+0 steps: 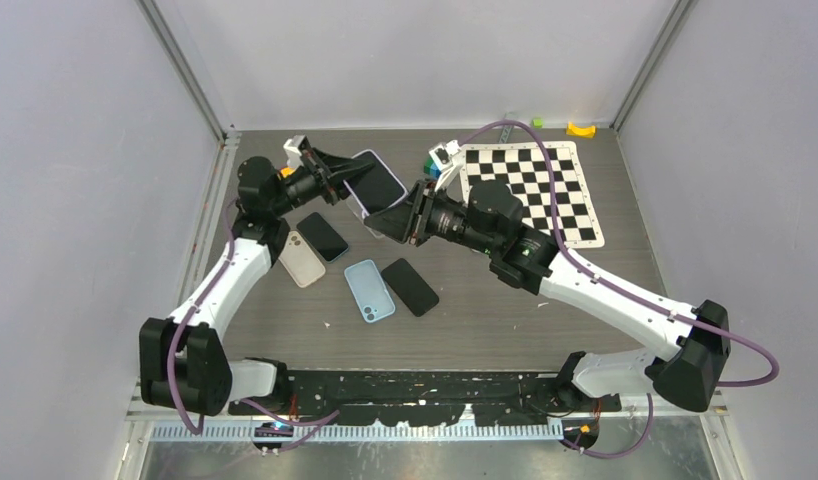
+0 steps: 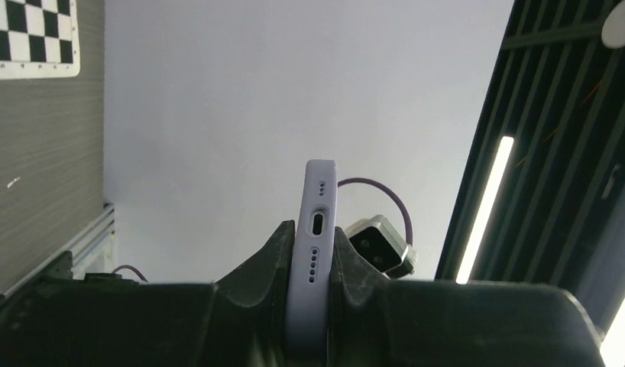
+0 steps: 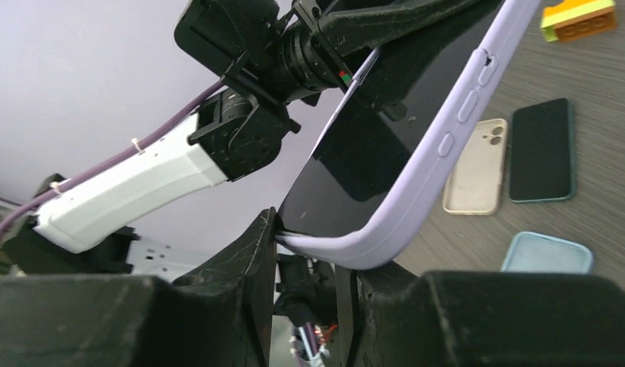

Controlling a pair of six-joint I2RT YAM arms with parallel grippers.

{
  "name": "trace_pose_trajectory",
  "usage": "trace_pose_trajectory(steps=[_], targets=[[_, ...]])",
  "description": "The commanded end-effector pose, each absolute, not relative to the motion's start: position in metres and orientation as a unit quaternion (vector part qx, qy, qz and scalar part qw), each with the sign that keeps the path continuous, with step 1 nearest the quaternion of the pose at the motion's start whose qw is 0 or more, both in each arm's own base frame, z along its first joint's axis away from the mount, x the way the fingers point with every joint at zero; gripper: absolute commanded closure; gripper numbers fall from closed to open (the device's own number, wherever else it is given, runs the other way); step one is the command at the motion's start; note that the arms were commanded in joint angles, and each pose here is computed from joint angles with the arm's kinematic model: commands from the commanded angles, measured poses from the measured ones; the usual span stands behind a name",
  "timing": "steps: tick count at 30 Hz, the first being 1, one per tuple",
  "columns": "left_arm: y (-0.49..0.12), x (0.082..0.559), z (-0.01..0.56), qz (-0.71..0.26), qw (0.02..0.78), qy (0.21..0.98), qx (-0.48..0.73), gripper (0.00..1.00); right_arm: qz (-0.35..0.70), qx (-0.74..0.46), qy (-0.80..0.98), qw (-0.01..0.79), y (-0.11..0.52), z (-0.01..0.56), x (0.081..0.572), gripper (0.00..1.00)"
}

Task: Take the phone out of the phone case
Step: Remove the phone case from the phone.

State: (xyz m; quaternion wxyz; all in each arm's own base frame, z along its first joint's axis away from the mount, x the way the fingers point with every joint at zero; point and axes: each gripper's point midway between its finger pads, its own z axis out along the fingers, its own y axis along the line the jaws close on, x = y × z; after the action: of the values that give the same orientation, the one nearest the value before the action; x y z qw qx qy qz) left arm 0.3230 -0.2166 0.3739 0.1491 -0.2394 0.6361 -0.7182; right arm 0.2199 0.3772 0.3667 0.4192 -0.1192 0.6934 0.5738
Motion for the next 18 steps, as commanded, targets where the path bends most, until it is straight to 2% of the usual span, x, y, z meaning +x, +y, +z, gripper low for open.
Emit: trace_pose_trajectory(steps=[1,9,16,18], targets=[[-0.215,0.315,0.37,-0.726,0.082,0.616,-0.295,1.0,0.399,-0.183,0.748,0.497,0.346,0.313,0.255,0.99],[-0.22,0.314,0.352,-0.723,0.038,0.609,-0.325,1.0,0.327,-0.204,0.76,0.524,0.331,0.302,0.265,0.99],[-0.218,0.317,0.353,-0.727,0.048,0.602,-0.327,1.0,0.363,-0.172,0.75,0.526,0.333,0.32,0.259,0.99],[-0.217,0.319,0.355,-0.729,0.067,0.602,-0.319,1.0,0.383,-0.146,0.743,0.529,0.33,0.33,0.257,0.85]])
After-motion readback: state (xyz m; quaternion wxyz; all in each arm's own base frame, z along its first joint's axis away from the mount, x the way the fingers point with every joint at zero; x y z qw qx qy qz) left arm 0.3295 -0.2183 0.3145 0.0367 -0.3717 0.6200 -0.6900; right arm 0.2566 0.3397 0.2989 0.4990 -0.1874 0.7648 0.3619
